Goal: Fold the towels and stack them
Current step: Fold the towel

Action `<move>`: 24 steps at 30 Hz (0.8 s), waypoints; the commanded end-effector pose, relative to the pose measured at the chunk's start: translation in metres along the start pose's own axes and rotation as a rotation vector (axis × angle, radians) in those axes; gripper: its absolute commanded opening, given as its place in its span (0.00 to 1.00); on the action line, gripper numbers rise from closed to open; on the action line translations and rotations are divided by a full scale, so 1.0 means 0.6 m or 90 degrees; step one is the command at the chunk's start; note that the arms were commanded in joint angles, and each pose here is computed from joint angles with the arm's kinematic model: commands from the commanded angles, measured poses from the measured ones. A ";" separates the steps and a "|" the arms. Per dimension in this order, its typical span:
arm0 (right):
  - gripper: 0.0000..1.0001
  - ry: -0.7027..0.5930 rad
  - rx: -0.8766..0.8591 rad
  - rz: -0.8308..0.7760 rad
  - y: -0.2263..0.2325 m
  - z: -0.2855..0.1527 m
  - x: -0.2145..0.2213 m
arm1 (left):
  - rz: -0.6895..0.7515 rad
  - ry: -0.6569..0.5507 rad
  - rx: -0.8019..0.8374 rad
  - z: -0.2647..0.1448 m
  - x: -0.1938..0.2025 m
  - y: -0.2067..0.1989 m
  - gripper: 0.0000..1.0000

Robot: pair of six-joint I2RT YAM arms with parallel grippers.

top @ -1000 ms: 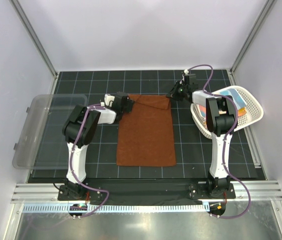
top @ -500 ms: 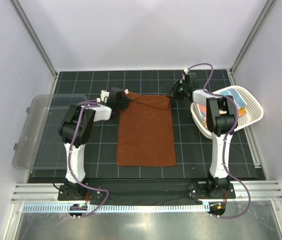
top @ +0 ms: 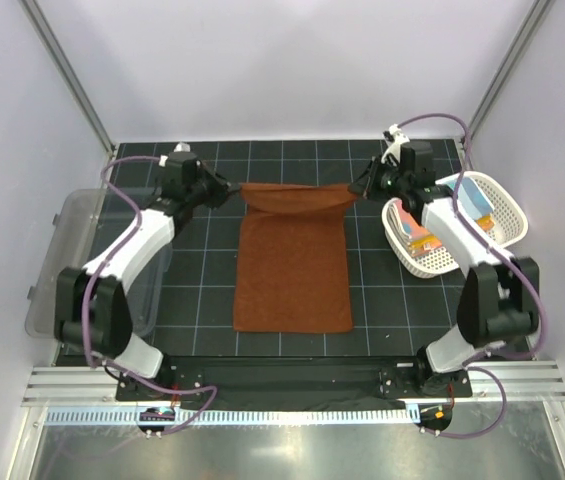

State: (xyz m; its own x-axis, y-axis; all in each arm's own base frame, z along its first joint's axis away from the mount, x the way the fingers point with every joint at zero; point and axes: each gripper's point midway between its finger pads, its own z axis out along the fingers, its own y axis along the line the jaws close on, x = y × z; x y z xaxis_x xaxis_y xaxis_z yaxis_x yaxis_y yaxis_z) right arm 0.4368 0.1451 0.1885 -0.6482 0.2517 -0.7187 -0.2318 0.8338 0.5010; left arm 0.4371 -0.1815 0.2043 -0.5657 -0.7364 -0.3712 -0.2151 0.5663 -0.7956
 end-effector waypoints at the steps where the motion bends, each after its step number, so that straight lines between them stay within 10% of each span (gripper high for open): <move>1: 0.01 0.057 0.019 -0.001 -0.009 -0.048 0.080 | 0.094 0.128 -0.056 -0.067 0.084 0.077 0.00; 15: 0.01 0.092 -0.077 0.041 0.049 -0.151 0.273 | 0.109 0.183 -0.033 -0.206 0.179 0.154 0.00; 24: 0.01 0.047 -0.103 0.009 0.108 -0.161 0.235 | 0.151 0.171 -0.026 -0.230 0.159 0.125 0.00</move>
State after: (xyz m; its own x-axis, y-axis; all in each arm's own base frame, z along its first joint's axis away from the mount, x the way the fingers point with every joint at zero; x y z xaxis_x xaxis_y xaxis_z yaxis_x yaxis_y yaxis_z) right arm 0.2488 0.1754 0.1279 -0.7712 0.1959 -0.6057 -0.2706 0.7603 0.5905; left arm 0.2545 -0.1596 0.1477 -0.8012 -0.4941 -0.3375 -0.1502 0.7120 -0.6859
